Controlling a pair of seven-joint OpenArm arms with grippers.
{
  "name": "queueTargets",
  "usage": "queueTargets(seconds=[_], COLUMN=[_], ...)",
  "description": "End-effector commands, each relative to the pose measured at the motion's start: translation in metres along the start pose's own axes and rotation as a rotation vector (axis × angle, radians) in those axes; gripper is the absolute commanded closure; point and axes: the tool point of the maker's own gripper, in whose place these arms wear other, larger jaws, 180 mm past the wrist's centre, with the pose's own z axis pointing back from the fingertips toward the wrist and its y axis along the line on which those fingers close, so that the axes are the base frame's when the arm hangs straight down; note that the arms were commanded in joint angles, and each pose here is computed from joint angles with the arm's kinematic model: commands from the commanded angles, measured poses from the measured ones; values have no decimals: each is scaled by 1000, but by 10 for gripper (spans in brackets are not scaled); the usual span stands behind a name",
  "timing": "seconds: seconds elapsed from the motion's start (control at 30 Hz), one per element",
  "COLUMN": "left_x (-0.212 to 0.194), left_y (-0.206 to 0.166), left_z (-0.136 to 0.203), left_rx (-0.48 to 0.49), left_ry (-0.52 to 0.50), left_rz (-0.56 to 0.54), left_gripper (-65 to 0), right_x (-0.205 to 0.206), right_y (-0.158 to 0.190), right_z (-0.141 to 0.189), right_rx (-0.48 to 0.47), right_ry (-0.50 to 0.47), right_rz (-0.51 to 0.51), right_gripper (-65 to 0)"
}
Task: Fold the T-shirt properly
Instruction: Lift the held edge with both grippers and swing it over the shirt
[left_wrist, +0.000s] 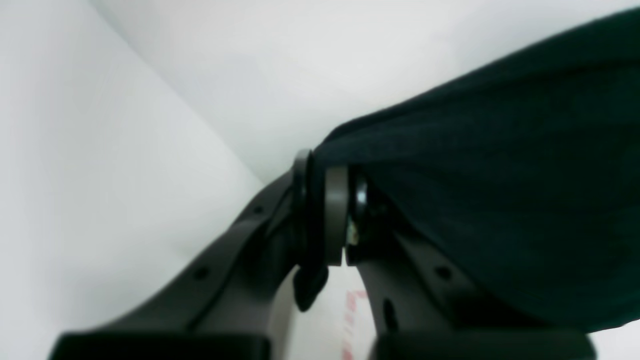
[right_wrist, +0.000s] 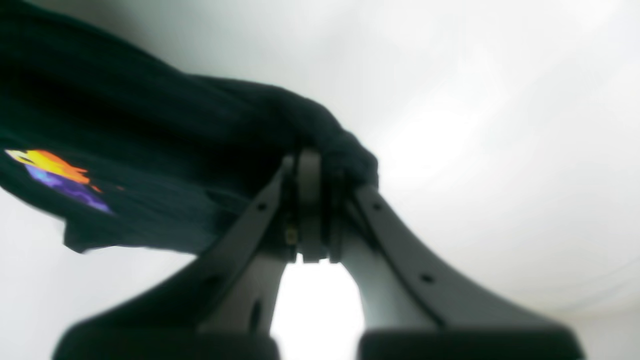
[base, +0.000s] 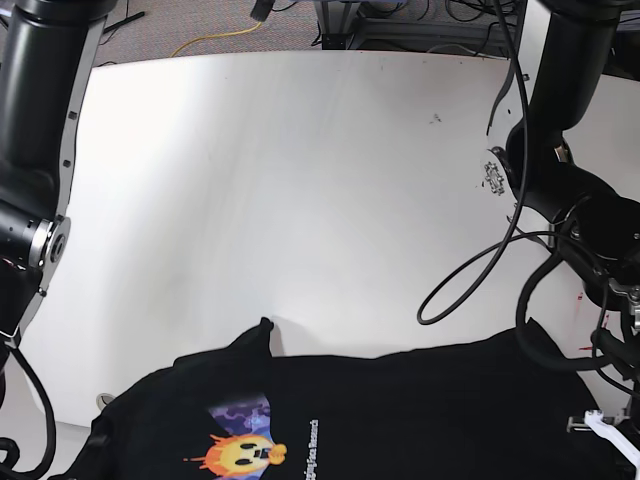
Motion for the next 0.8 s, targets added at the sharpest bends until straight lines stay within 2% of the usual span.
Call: queueTargets(seconds=[0.0, 0.17, 0.37, 0.63, 0.77], left_x=[27, 23, -10, -64, -90], left_y=[24, 19, -7, -35, -49], left_z=[5, -5, -11, -6, 0], left_rx=[61, 32, -49, -114, -150], left_ry=[-78, -53, 26, 177, 235], left_rz=[-1, 1, -65, -90, -107], left_gripper=[-1, -1, -3, -3, -3], right_x=[14, 9, 11, -74, -113], right_y=[-16, -20, -18, 22, 53], right_z=[14, 17, 25, 20, 16], right_rx=[-44, -51, -75, -58, -18], right_ry=[-38, -24, -46, 57, 98], right_rz=[6, 4, 28, 11, -20], right_gripper=[0, 0, 0, 0, 0])
